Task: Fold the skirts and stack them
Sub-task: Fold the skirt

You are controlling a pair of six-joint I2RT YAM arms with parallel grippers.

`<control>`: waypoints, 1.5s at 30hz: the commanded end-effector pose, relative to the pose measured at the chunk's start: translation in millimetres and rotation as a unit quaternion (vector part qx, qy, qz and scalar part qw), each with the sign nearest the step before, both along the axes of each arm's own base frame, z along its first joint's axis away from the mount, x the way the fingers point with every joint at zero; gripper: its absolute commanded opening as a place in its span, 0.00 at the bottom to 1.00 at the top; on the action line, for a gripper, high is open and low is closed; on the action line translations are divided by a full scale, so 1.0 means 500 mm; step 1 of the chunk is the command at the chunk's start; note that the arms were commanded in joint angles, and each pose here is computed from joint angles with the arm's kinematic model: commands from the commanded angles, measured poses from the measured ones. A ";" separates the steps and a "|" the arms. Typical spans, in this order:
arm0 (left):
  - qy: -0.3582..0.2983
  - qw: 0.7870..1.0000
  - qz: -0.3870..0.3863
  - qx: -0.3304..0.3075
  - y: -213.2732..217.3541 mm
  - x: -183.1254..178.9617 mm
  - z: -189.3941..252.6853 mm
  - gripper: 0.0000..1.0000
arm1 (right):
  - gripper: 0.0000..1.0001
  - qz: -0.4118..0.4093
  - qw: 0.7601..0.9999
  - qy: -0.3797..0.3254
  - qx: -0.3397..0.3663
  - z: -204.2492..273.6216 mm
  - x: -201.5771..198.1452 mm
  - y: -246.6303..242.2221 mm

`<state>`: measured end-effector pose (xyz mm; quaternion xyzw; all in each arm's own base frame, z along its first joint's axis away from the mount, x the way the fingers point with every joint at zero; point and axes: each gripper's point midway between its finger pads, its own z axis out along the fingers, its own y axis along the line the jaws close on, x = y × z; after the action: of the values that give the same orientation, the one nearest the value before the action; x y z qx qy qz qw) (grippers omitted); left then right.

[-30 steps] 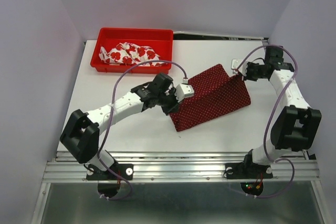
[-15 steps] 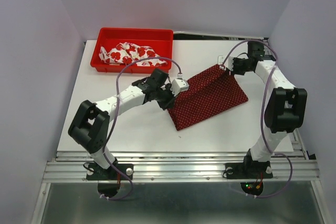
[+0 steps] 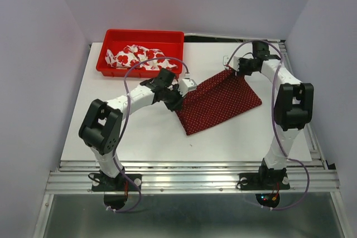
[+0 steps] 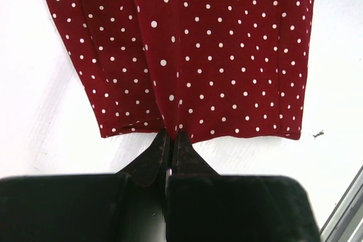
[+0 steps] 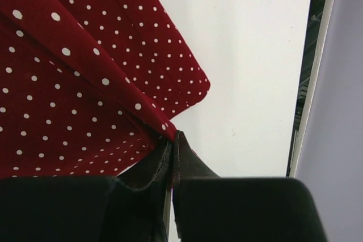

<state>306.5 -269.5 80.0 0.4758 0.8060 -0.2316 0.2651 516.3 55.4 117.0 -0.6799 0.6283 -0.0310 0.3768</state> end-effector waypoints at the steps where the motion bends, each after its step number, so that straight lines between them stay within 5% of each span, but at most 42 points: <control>1: -0.004 1.000 -0.004 -0.003 0.000 0.019 0.011 0.00 | 0.05 -0.014 0.998 -0.060 -0.014 0.051 0.064 -0.011; 7: -0.002 1.000 0.006 0.010 0.008 0.041 -0.012 0.08 | 0.14 -0.018 0.998 -0.053 -0.009 0.015 0.083 0.007; 9: 0.000 1.000 0.010 0.015 0.011 0.046 -0.019 0.28 | 0.33 -0.022 0.998 -0.055 -0.012 0.007 0.090 0.011; 10: -0.001 1.000 0.016 0.022 0.015 0.052 -0.024 0.35 | 0.54 -0.033 0.998 -0.051 -0.005 -0.003 0.090 0.010; 14: -0.015 0.999 0.047 0.014 0.026 0.080 0.002 0.60 | 0.74 -0.065 0.995 -0.077 0.005 0.014 0.117 0.011; 21: -0.061 0.992 0.105 -0.016 0.056 0.116 0.106 0.64 | 0.76 -0.195 0.974 -0.094 0.071 0.149 0.139 -0.011; 27: -0.053 0.996 0.063 -0.044 0.031 0.102 0.130 0.50 | 0.62 -0.258 0.958 0.033 0.123 0.128 0.022 -0.007; 32: -0.056 0.995 0.043 -0.077 -0.036 0.149 0.171 0.47 | 0.61 -0.339 0.901 0.196 0.187 0.092 -0.026 0.025; 35: -0.028 0.995 0.074 -0.065 -0.047 0.188 0.123 0.47 | 0.60 -0.395 0.863 0.262 0.177 0.045 -0.101 0.002; 41: 0.001 0.996 0.071 -0.059 -0.061 0.187 0.049 0.51 | 0.58 -0.457 0.836 0.270 0.142 -0.010 -0.204 -0.059; 45: 0.030 0.997 0.060 -0.036 -0.060 0.157 -0.015 0.45 | 0.57 -0.482 0.822 0.278 0.119 -0.057 -0.233 -0.082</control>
<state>400.1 -294.9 81.5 0.4011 0.8340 -0.2450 0.2891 401.2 26.3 72.8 -0.2493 0.9471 0.0879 0.1822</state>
